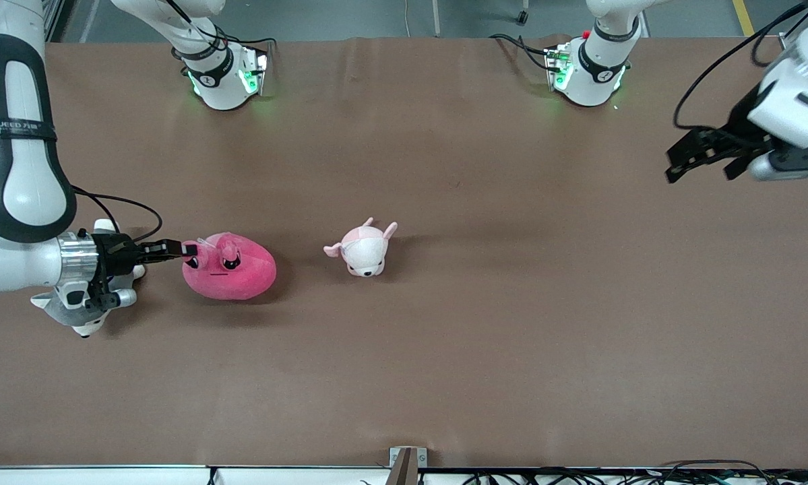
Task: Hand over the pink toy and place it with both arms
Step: 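Lower the pink plush beside the grey cat with the right gripper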
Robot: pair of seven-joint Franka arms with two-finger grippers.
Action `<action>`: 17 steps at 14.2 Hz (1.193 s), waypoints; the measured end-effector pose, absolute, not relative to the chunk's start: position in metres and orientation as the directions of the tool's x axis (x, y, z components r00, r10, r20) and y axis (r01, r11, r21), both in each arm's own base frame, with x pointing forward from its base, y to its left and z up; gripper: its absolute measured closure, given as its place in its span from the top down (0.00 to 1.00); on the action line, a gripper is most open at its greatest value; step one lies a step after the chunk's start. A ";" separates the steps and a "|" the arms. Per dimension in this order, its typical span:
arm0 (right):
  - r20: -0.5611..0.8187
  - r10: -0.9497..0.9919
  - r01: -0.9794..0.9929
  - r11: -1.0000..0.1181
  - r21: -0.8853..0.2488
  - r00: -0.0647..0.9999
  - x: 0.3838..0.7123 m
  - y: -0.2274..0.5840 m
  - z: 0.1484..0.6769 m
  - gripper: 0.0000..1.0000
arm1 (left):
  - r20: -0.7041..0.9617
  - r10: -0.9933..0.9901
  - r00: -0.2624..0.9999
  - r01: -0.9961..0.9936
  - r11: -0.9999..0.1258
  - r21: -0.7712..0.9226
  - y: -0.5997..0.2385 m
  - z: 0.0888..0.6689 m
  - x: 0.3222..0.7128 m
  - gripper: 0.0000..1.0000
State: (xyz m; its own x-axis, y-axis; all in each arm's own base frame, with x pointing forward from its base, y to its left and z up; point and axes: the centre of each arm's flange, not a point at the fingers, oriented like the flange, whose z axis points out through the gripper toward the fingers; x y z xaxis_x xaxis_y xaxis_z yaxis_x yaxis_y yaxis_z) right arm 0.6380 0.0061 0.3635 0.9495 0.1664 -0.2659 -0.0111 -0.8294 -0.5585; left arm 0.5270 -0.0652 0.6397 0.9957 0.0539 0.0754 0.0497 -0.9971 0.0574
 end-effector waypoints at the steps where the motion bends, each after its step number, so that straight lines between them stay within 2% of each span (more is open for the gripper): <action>1: -0.270 0.165 -0.015 -0.829 -0.559 0.949 0.639 0.006 0.358 0.09 | 0.078 0.049 0.996 0.044 -0.997 0.057 -0.050 0.646 0.524 1.00; 7: -0.288 0.166 -0.026 -0.828 -0.561 0.943 0.640 0.005 0.344 0.09 | 0.120 0.042 0.992 0.033 -0.997 0.074 -0.034 0.666 0.535 1.00; 16: -0.308 0.155 -0.046 -0.828 -0.559 0.939 0.642 0.002 0.320 0.09 | 0.105 0.037 0.994 0.029 -0.996 0.083 -0.028 0.658 0.552 1.00; 17: -0.305 0.151 -0.048 -0.829 -0.557 0.940 0.643 0.002 0.318 0.13 | 0.105 0.036 0.994 0.028 -0.996 0.083 -0.029 0.658 0.552 1.00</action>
State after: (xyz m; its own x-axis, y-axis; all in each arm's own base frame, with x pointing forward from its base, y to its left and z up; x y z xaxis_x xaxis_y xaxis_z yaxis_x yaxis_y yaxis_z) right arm 0.6429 0.0018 0.3184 0.9402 0.1512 -0.3052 -0.0476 -0.8290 -0.5573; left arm 0.5521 -0.0287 0.6576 0.9938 0.0364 0.1052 0.0277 -0.9962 0.0826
